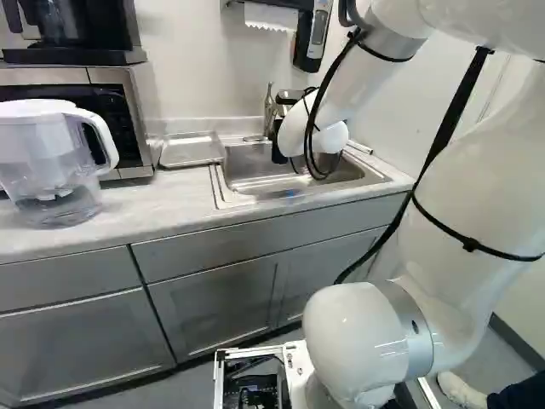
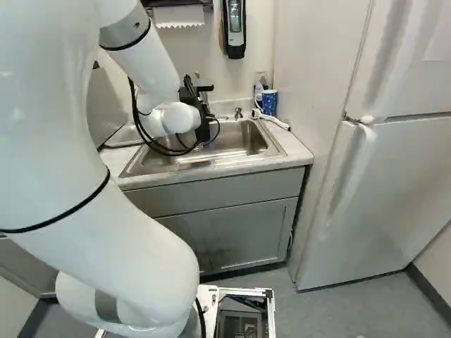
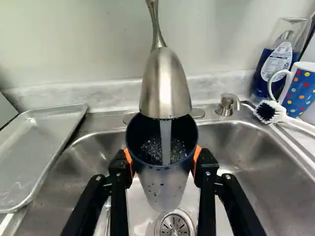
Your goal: Rinse the cup and place it in the tray
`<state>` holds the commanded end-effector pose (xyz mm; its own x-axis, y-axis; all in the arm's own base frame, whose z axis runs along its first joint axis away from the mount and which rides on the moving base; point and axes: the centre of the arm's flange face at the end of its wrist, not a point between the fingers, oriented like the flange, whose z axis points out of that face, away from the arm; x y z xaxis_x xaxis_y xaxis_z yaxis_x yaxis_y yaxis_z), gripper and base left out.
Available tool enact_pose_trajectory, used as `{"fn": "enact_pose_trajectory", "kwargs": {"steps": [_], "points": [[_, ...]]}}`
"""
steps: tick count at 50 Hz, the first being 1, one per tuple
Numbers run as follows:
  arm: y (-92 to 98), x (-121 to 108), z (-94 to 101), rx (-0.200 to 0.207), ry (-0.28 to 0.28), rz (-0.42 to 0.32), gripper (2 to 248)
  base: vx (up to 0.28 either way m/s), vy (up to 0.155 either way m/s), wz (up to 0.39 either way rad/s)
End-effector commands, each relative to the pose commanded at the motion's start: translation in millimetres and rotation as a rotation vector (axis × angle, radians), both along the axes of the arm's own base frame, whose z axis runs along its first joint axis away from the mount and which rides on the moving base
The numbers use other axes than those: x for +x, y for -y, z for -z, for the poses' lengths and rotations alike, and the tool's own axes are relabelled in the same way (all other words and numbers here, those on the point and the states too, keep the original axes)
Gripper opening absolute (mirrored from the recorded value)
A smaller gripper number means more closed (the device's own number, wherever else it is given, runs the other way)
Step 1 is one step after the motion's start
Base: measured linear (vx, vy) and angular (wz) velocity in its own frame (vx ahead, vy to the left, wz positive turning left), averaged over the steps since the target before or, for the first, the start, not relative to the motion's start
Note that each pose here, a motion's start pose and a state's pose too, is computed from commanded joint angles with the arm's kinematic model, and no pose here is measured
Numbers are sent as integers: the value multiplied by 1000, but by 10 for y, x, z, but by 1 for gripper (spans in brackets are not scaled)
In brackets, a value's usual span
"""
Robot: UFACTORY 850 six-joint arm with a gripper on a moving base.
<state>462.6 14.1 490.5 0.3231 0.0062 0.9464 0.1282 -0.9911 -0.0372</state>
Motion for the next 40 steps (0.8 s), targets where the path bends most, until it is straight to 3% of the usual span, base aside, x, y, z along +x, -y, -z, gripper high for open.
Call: {"fn": "enact_pose_trajectory", "kwargs": {"steps": [40], "points": [[0, 0, 0, 0, 0, 0, 126, 0, 0, 0]]}}
